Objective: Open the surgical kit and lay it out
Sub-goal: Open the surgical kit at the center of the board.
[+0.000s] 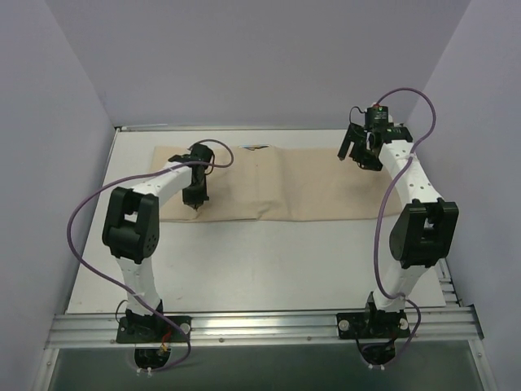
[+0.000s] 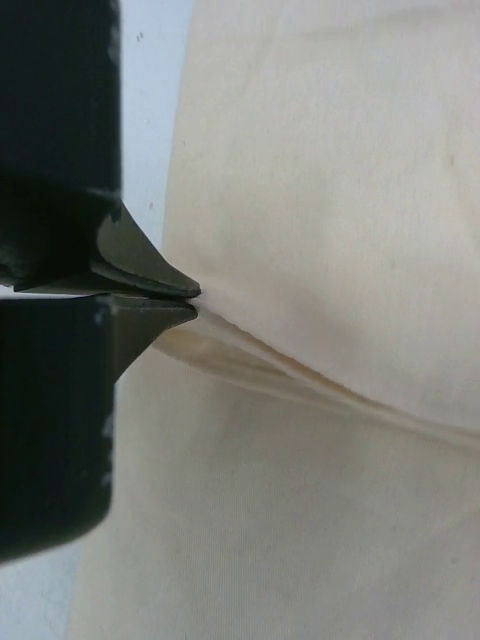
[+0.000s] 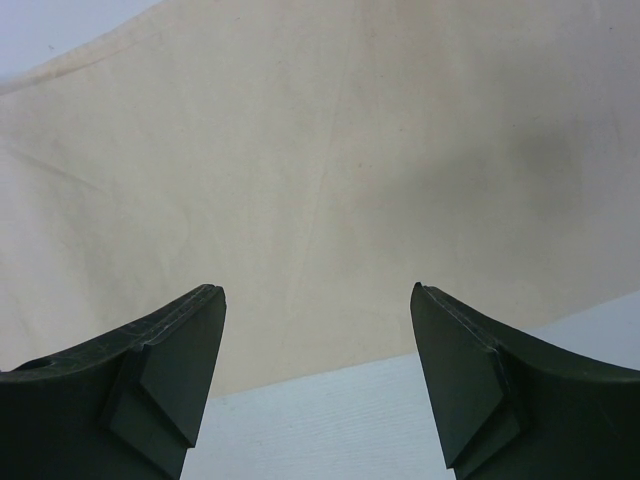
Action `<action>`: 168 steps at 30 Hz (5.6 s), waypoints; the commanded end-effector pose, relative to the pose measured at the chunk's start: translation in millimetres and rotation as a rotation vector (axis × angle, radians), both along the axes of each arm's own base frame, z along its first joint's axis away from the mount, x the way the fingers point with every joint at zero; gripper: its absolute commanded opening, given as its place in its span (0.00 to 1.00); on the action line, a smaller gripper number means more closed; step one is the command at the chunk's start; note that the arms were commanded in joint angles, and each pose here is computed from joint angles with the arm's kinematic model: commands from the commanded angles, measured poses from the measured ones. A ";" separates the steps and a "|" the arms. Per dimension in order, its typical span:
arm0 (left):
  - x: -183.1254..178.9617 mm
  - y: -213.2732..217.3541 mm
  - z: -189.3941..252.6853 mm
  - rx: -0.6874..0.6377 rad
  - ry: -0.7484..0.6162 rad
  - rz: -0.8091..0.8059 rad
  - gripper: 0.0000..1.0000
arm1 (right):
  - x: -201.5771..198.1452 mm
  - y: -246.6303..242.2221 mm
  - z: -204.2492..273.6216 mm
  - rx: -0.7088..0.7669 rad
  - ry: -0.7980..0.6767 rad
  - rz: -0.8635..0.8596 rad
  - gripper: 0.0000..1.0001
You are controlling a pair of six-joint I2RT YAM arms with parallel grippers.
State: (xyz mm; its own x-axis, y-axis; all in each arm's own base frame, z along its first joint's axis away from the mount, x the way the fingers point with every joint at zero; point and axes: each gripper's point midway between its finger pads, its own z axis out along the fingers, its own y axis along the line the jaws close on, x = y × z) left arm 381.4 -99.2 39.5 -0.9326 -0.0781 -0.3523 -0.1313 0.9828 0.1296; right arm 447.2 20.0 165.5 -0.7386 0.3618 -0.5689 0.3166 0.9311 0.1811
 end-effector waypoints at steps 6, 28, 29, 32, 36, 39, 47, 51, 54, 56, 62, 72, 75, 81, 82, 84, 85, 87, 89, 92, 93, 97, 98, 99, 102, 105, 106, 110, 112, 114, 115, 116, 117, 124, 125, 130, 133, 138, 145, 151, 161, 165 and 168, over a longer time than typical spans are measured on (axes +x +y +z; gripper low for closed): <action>3.7 194.6 135.3 0.265 -0.190 0.327 0.02 | -0.2 29.1 -3.7 0.042 0.019 0.062 0.76; 32.7 141.1 130.4 0.089 -0.228 0.241 0.59 | 15.1 0.2 -25.2 -0.061 0.046 -0.006 0.74; 33.0 132.6 109.9 0.054 -0.189 0.228 0.46 | 15.0 -3.6 -28.1 -0.067 0.052 -0.012 0.70; 45.7 110.9 74.2 -0.061 -0.139 0.213 0.07 | 14.4 -19.4 -39.4 -0.086 0.074 -0.045 0.59; 55.0 101.7 38.8 -0.102 -0.069 0.219 0.02 | 13.4 -34.0 -60.1 -0.115 0.106 -0.073 0.34; 52.3 99.5 13.9 -0.126 -0.014 0.232 0.02 | 11.3 -56.9 -73.2 -0.157 0.137 -0.100 0.26; 28.7 130.1 -19.7 -0.138 0.052 0.333 0.02 | 29.5 -117.4 -68.7 -0.204 0.129 -0.171 0.44; 21.1 141.3 -25.8 -0.143 0.053 0.361 0.02 | 44.1 -141.6 -40.7 -0.257 0.057 -0.219 0.75; 18.4 141.3 -33.2 -0.175 0.068 0.368 0.02 | 58.0 -158.6 -36.5 -0.244 0.022 -0.246 0.82; 19.2 139.1 -33.8 -0.187 0.071 0.360 0.02 | 67.6 -160.1 -46.3 -0.225 0.025 -0.232 0.84; 32.0 117.6 -13.2 -0.305 0.009 0.304 0.07 | 106.8 -144.7 -67.0 -0.142 0.002 -0.118 0.96; 40.7 90.1 20.2 -0.383 -0.054 0.240 0.18 | 149.8 -116.1 -40.9 -0.213 -0.169 -0.068 0.96; 38.6 85.4 17.9 -0.391 -0.049 0.236 0.18 | 151.0 -111.4 -45.0 -0.257 -0.149 -0.054 0.96; 34.0 83.6 21.5 -0.396 -0.048 0.236 0.19 | 155.4 -113.5 -59.7 -0.284 -0.126 -0.064 0.96; 34.1 83.1 25.1 -0.400 -0.055 0.233 0.19 | 158.1 -113.0 -62.5 -0.295 -0.123 -0.063 0.95; 34.4 79.8 27.8 -0.412 -0.058 0.231 0.19 | 160.7 -113.8 -64.9 -0.312 -0.119 -0.066 0.94; 35.0 79.3 30.2 -0.415 -0.063 0.229 0.20 | 163.2 -114.1 -67.5 -0.321 -0.118 -0.068 0.92; 33.7 74.8 32.2 -0.416 -0.058 0.219 0.20 | 165.5 -113.7 -70.7 -0.327 -0.114 -0.069 0.88; 33.1 73.9 34.2 -0.410 -0.061 0.215 0.20 | 170.7 -111.8 -72.8 -0.329 -0.117 -0.067 0.85; 32.5 74.5 35.7 -0.406 -0.063 0.213 0.20 | 174.6 -108.7 -75.6 -0.336 -0.118 -0.063 0.79; 32.3 75.3 36.2 -0.401 -0.062 0.215 0.20 | 175.9 -107.8 -75.4 -0.335 -0.122 -0.063 0.78; 34.3 75.5 39.0 -0.401 -0.066 0.212 0.20 | 180.7 -107.2 -76.0 -0.329 -0.130 -0.064 0.62; 34.9 75.2 40.3 -0.403 -0.068 0.213 0.20 | 181.7 -107.7 -76.4 -0.327 -0.131 -0.064 0.58; 35.0 74.0 40.9 -0.406 -0.066 0.211 0.20 | 182.8 -107.0 -76.3 -0.324 -0.132 -0.061 0.41; 36.1 72.8 45.9 -0.417 -0.073 0.208 0.20 | 183.5 -105.3 -72.9 -0.308 -0.139 -0.060 0.15; 39.4 71.0 56.0 -0.430 -0.096 0.201 0.21 | 182.5 -104.5 -63.3 -0.287 -0.146 -0.062 0.00; 40.7 70.3 59.9 -0.434 -0.104 0.198 0.23 | 185.2 -101.6 -51.3 -0.269 -0.169 -0.063 0.00; 44.4 65.7 73.3 -0.463 -0.126 0.190 0.25 | 175.0 -94.5 -17.4 -0.195 -0.203 -0.091 0.00; 46.3 62.3 81.7 -0.481 -0.144 0.183 0.26 | 163.3 -88.7 9.6 -0.141 -0.227 -0.090 0.00; 49.1 57.3 88.3 -0.512 -0.161 0.178 0.27 | 143.5 -83.8 20.8 -0.101 -0.212 -0.115 0.00; 50.8 54.5 93.5 -0.527 -0.173 0.173 0.27 | 135.8 -81.5 22.7 -0.082 -0.201 -0.120 0.00; 50.9 53.1 96.6 -0.540 -0.177 0.175 0.28 | 122.6 -78.8 12.5 -0.050 -0.157 -0.140 0.00; 50.5 47.9 99.8 -0.559 -0.178 0.166 0.29 | 106.3 -73.1 24.1 -0.020 -0.143 -0.139 0.00; 46.6 34.5 122.6 -0.610 -0.217 0.143 0.35 | -23.0 -58.9 18.7 0.089 0.026 -0.204 0.00; 46.4 34.2 123.6 -0.612 -0.219 0.143 0.35 | -39.8 -61.2 15.0 0.094 0.048 -0.212 0.00; 39.9 36.3 124.5 -0.601 -0.222 0.154 0.35 | -166.6 -89.9 -9.0 0.003 0.222 -0.373 0.00; 36.7 38.7 116.9 -0.594 -0.209 0.185 0.35 | -209.0 -90.4 -26.4 -0.020 0.263 -0.415 0.00; 38.8 37.2 109.9 -0.602 -0.195 0.186 0.36 | -186.0 -62.9 -30.4 0.126 0.232 -0.308 0.63; 38.4 35.0 106.1 -0.608 -0.180 0.161 0.42 | -59.2 32.7 22.7 0.109 0.068 0.040 0.96; 36.4 34.0 105.9 -0.623 -0.168 0.194 0.46 | 2.5 174.2 10.3 0.145 0.013 0.519 0.96; 27.0 39.0 107.0 -0.605 -0.151 0.261 0.46 | 42.4 280.4 -25.1 -0.037 -0.116 0.769 0.74; 24.3 40.3 110.9 -0.597 -0.150 0.267 0.46 | 42.3 290.2 -32.6 -0.107 -0.136 0.810 0.77; 21.5 41.2 112.6 -0.592 -0.149 0.273 0.46 | 48.7 289.3 -40.4 -0.175 -0.135 0.794 0.79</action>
State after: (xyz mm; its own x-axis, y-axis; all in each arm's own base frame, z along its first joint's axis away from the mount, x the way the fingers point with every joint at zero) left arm 407.5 -61.8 131.9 -0.8164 -0.5111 -0.2687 -0.3588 0.8136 -0.4575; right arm 472.7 313.9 106.9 -0.7300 -0.3136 -0.6072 -0.4697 0.8756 0.1125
